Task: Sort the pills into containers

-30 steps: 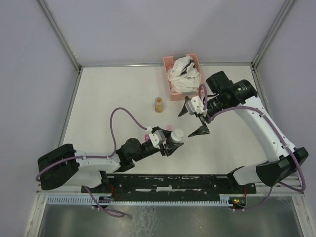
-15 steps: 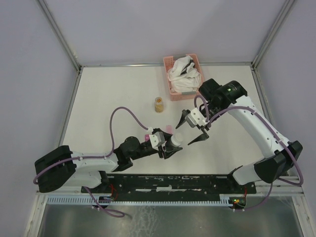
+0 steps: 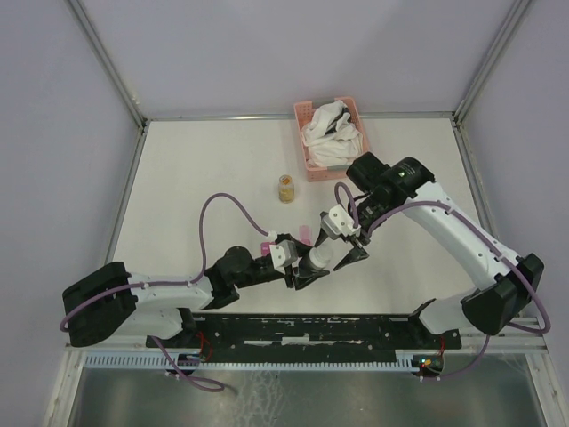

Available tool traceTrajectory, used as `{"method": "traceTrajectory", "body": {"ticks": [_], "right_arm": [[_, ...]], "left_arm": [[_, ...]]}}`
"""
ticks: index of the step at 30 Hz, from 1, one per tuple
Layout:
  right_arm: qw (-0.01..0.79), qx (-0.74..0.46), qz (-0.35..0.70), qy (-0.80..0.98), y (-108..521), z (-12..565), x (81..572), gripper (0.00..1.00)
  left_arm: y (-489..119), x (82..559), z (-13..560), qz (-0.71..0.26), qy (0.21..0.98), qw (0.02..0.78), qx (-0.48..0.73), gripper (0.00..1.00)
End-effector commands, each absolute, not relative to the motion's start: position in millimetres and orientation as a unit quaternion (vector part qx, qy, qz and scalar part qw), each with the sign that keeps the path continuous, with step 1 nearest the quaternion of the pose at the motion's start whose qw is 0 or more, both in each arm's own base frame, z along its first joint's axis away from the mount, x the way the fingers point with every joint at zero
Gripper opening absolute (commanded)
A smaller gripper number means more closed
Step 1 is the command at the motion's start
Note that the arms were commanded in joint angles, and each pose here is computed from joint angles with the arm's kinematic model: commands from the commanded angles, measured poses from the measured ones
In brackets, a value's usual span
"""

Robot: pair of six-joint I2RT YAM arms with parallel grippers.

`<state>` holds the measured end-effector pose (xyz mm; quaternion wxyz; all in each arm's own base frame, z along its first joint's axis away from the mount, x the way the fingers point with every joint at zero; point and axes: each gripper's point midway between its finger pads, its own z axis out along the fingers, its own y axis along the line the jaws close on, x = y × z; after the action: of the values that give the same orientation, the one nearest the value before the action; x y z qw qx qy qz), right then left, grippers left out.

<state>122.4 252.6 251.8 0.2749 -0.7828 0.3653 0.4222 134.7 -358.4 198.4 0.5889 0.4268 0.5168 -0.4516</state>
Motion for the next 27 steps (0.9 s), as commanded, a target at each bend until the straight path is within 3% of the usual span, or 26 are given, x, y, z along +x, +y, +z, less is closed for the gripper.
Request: {"method": "traceTrajectory", "body": {"ticks": [1, 13, 22, 27], "right_arm": [[0.287, -0.779, 0.416, 0.371, 253, 260, 120, 0.71], [0.307, -0.775, 0.402, 0.378, 255, 259, 124, 0.6], [0.292, -0.756, 0.408, 0.421, 257, 253, 130, 0.41], [0.301, -0.683, 0.392, 0.539, 268, 250, 157, 0.35]], "left_arm": [[-361, 135, 232, -0.474, 0.488, 0.613, 0.403, 0.03], [-359, 134, 240, -0.483, 0.479, 0.618, 0.394, 0.03], [-357, 139, 251, -0.478, 0.473, 0.636, 0.378, 0.03], [-350, 169, 255, -0.43, 0.504, 0.674, 0.327, 0.03]]}}
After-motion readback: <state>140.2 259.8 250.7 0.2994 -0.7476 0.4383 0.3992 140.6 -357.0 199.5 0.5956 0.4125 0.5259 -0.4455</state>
